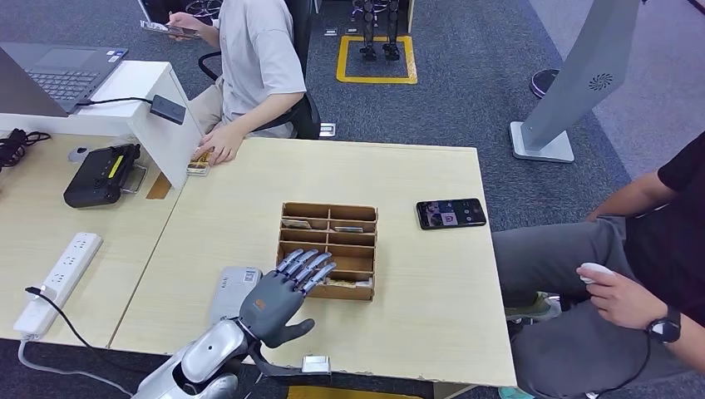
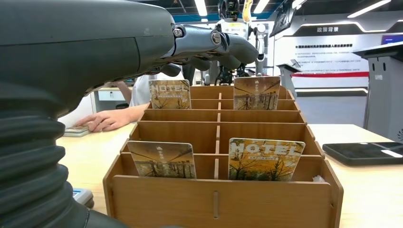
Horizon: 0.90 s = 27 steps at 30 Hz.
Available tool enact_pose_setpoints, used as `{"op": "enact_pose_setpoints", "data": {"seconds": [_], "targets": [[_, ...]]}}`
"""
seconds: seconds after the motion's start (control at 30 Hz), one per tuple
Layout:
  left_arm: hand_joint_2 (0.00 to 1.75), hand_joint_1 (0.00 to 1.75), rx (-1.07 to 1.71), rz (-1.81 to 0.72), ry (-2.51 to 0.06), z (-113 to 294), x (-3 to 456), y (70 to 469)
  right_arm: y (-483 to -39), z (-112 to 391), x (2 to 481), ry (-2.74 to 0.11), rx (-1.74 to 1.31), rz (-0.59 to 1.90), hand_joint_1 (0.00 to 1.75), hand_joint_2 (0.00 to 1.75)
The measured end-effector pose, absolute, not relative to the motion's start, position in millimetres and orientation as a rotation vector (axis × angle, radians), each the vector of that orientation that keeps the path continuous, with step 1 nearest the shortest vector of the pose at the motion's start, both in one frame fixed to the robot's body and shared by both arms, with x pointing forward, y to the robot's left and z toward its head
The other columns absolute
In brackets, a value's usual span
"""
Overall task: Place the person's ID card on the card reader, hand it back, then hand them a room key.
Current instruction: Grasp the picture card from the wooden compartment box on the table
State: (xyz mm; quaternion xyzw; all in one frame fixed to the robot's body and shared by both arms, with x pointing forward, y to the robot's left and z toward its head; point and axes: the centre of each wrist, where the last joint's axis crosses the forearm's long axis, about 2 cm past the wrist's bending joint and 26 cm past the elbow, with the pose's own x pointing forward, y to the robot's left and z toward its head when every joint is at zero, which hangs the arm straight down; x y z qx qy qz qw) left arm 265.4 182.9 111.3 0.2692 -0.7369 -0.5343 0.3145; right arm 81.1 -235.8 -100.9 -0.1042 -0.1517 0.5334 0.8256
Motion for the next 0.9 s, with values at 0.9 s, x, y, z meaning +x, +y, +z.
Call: {"op": "enact_pose_setpoints", "data": {"seconds": [0.9], "targets": [[1.75,0.0,0.763,-1.395,-1.855,99,273,180,-236,-101,81,-0.32,-0.222,1.145,0.0,1.75]]}}
